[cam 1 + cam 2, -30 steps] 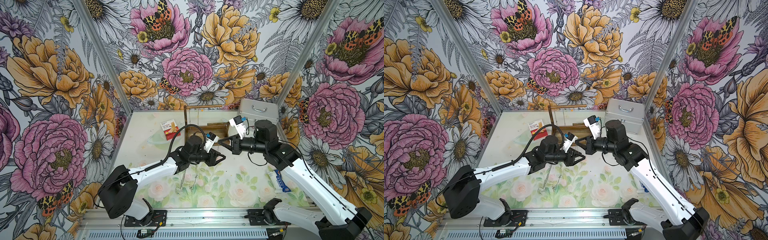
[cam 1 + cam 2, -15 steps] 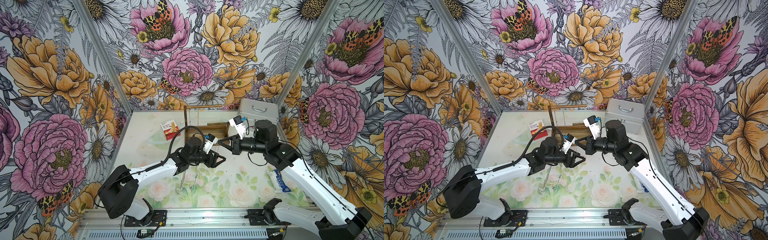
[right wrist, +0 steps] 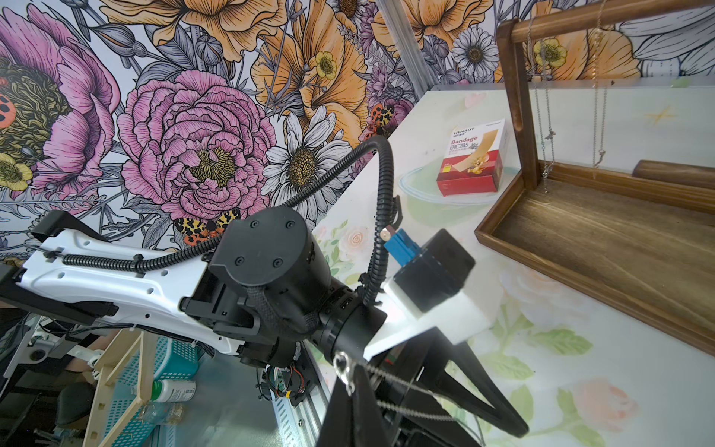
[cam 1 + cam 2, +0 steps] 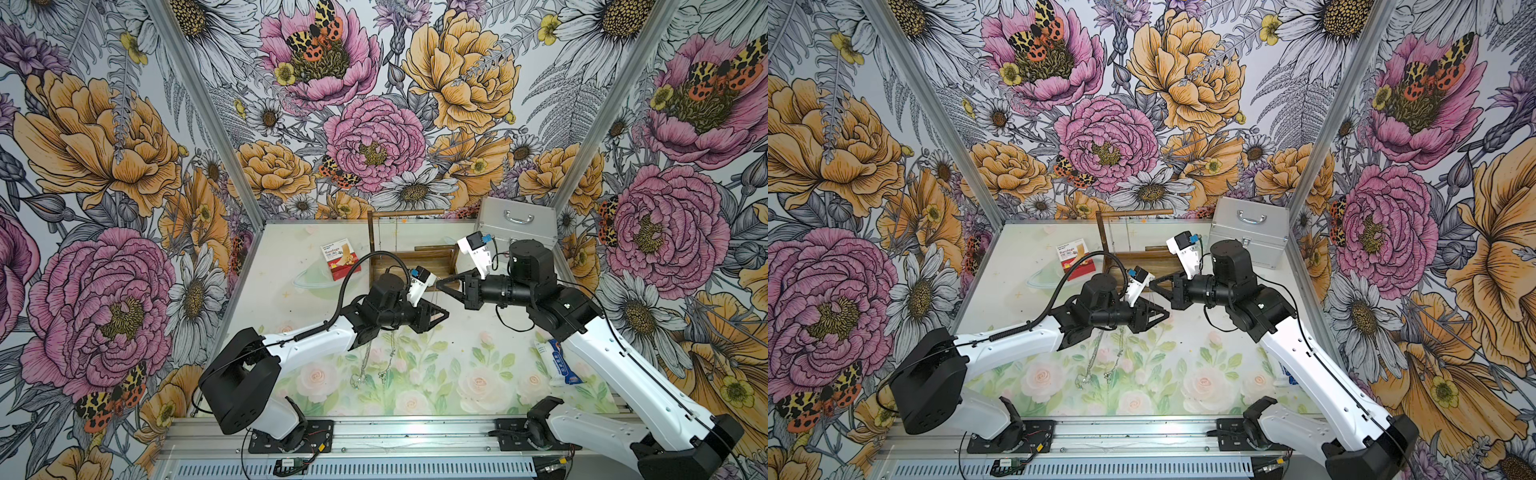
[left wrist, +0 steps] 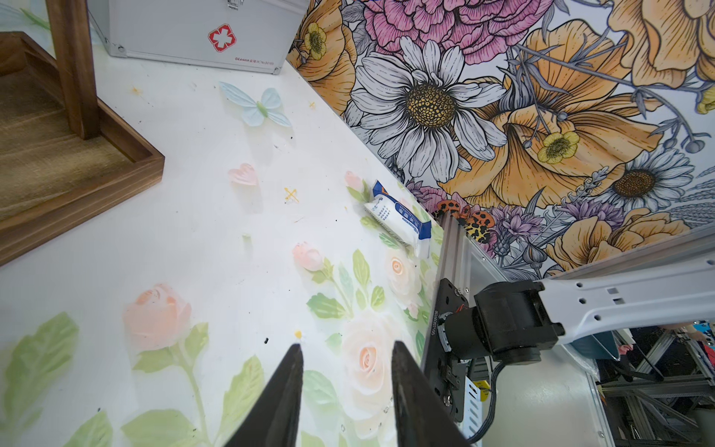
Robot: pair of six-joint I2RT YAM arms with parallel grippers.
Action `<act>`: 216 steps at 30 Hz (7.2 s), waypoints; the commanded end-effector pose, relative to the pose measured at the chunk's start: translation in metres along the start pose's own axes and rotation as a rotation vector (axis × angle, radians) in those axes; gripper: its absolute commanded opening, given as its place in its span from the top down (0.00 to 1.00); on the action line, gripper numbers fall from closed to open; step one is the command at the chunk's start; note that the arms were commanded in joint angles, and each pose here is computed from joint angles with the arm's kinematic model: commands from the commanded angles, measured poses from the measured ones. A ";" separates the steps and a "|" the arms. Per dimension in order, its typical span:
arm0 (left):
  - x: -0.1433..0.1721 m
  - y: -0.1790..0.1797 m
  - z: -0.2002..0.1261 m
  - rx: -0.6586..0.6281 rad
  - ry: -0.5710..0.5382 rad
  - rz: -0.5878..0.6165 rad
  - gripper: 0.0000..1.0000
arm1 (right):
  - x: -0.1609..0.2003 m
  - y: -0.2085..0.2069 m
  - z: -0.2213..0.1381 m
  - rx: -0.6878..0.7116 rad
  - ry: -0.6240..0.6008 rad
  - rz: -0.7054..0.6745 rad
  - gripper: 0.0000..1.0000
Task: Take the necklace off the jewelry display stand
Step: Place the necklace at the center of the board.
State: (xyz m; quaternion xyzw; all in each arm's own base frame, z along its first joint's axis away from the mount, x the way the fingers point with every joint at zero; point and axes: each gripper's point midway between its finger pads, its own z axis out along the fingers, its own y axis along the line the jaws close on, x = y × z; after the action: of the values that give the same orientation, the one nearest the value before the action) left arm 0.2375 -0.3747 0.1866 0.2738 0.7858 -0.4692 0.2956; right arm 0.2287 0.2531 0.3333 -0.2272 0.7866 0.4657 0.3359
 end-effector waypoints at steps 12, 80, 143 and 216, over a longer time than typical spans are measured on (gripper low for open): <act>0.012 0.016 0.003 -0.037 0.001 -0.020 0.65 | -0.006 0.009 -0.005 -0.019 -0.014 -0.031 1.00; 0.199 0.014 -0.007 -0.216 0.328 -0.439 1.00 | 0.118 -0.085 0.048 0.213 0.275 0.191 1.00; 0.241 0.062 -0.045 -0.567 0.463 -0.485 0.80 | 0.175 -0.152 0.117 0.382 0.516 0.243 1.00; 0.234 0.059 -0.043 -0.591 0.439 -0.351 0.99 | 0.170 -0.187 0.161 0.416 0.558 0.338 1.00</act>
State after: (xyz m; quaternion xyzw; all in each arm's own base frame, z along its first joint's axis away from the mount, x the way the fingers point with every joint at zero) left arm 0.1084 -0.3008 0.0132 0.1337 0.9538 -0.2492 0.1013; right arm 0.2797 0.2974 0.0444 -0.1481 0.9518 0.2614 0.0613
